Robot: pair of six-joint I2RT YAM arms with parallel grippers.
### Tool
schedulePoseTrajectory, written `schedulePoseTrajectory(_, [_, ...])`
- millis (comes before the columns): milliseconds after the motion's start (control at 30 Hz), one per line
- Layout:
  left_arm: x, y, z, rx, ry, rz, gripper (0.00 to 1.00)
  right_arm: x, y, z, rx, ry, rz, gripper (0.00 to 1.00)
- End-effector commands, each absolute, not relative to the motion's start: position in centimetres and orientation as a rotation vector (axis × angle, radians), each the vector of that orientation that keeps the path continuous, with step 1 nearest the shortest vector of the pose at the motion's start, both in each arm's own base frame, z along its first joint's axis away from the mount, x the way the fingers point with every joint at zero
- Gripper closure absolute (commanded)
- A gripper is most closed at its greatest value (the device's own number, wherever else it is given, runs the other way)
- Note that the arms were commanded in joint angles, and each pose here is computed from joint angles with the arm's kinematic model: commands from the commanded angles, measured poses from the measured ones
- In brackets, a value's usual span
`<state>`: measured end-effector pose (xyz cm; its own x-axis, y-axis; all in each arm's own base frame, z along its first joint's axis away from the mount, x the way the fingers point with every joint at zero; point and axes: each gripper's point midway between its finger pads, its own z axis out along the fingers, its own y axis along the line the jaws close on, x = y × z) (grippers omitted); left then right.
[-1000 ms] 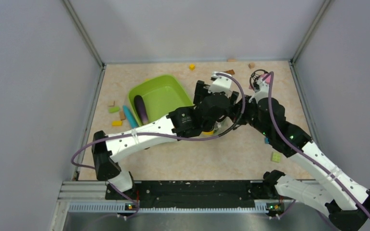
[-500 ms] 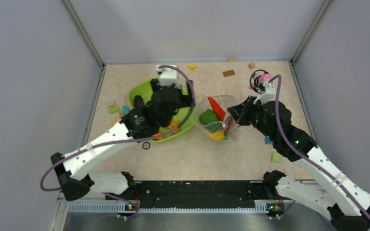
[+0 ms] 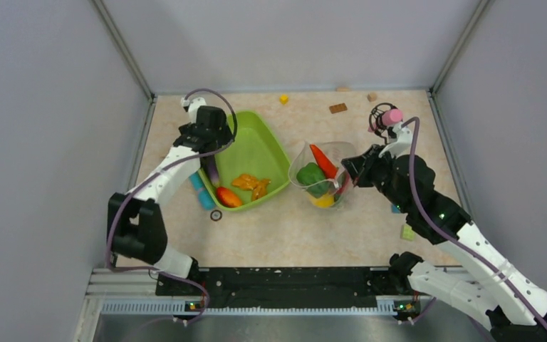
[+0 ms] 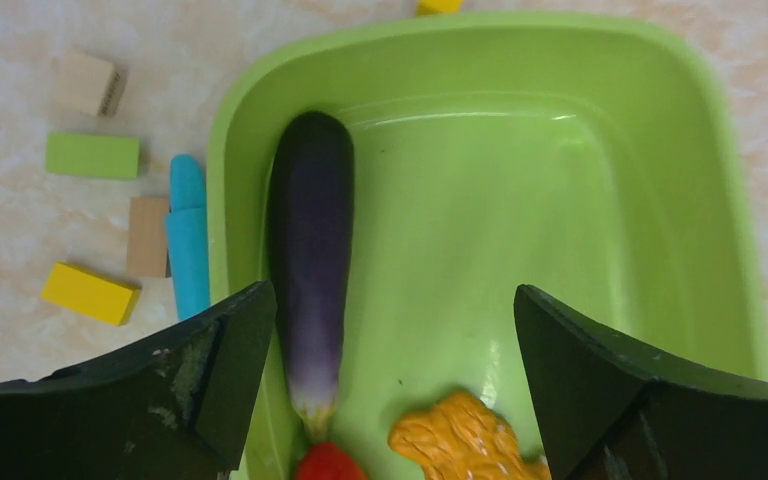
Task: Place the food in the zip-top bag and seal the zipper
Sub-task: Pick up the fake vegetable from the bin.
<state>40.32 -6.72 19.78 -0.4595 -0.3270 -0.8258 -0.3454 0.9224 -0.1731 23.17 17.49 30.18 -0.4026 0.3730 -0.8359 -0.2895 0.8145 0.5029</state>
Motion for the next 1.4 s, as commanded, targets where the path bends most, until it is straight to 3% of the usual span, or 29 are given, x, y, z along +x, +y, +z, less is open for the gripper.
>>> schedulePoseTrajectory(0, [43.8, -6.0, 15.8, -0.509, 2.144, 0.023, 0.1, 24.1, 17.2, 31.9, 0.069, 1.773, 0.699, 1.0])
schedulePoseTrajectory(200, [46.6, -4.7, 11.7, -0.545, 2.213, 0.06, 0.21, 24.8, 16.0, 31.5, 0.113, 1.767, 0.619, 1.0])
schedulePoseTrajectory(667, [48.4, -1.8, 8.6, -0.614, 2.206, 0.25, 0.27, 25.8, 15.1, 30.6, 0.148, 1.776, 0.527, 1.0])
schedulePoseTrajectory(1000, [49.0, -4.0, 5.5, -0.597, 2.297, 0.116, 0.36, 26.1, 14.4, 30.5, 0.172, 1.768, 0.49, 1.0])
schedulePoseTrajectory(1100, [49.2, -4.6, 5.2, -0.587, 2.312, 0.078, 0.45, 26.1, 14.5, 30.5, 0.173, 1.768, 0.491, 1.0])
schedulePoseTrajectory(1200, [49.3, -4.9, 5.4, -0.573, 2.329, 0.064, 0.64, 26.0, 14.5, 30.5, 0.171, 1.767, 0.494, 1.0])
schedulePoseTrajectory(1333, [49.2, -5.1, 6.8, -0.564, 2.325, 0.041, 1.0, 26.0, 14.5, 30.6, 0.171, 1.766, 0.499, 1.0])
schedulePoseTrajectory(1367, [49.1, -5.3, 7.6, -0.562, 2.314, 0.022, 1.0, 25.9, 14.5, 30.6, 0.17, 1.766, 0.499, 1.0])
